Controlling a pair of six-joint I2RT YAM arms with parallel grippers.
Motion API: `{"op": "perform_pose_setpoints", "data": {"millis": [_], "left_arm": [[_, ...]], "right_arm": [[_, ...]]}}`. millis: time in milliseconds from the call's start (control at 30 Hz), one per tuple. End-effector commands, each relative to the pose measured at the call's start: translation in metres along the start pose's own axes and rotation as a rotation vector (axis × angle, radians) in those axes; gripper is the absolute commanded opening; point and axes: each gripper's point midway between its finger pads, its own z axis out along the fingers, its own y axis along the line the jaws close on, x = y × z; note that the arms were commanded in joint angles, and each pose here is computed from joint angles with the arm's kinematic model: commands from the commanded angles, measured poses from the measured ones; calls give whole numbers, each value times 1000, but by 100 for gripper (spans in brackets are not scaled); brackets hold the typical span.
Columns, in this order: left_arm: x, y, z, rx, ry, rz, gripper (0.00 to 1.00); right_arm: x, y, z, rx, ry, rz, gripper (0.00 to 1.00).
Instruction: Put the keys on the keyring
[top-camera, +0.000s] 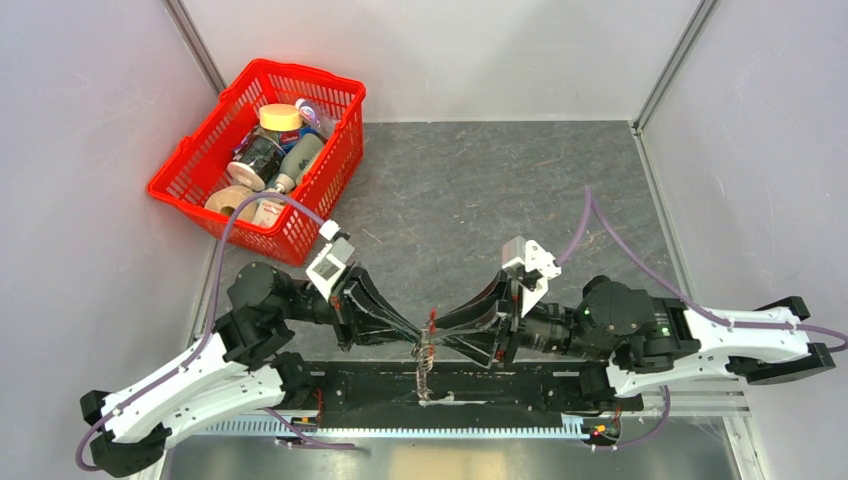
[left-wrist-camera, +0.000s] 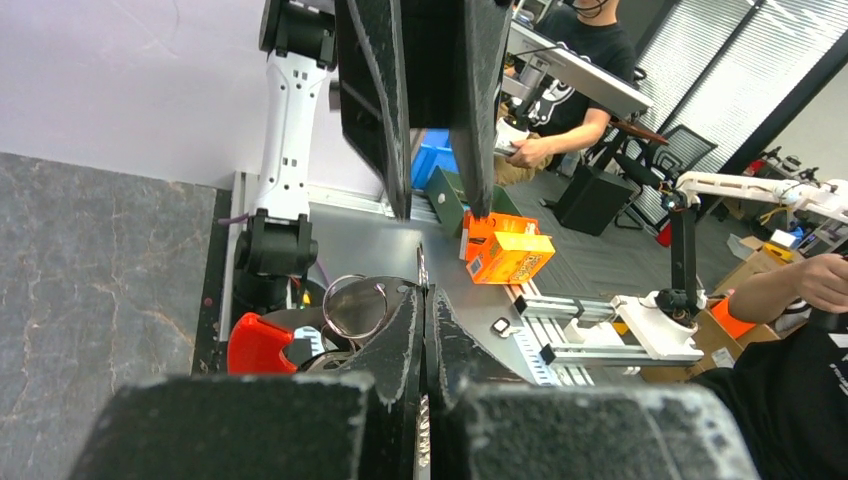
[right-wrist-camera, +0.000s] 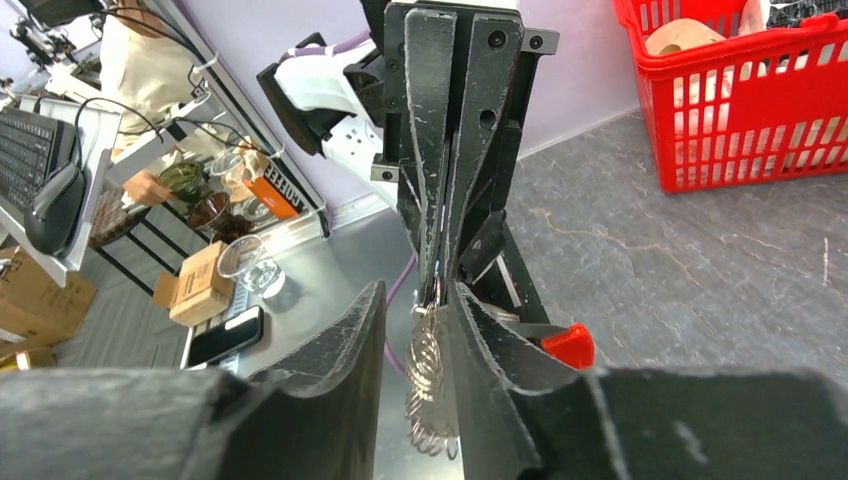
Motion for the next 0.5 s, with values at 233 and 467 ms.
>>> {"op": "perform_pose_setpoints", "data": {"millis": [233, 467], "left_arm": [[2, -15, 4, 81, 105, -40, 2], [17, -15, 6, 131, 189, -92, 2]], "right_arm": [[-8, 0, -40, 18, 155, -7, 44], [17, 1, -26, 36, 297, -39, 46]]}}
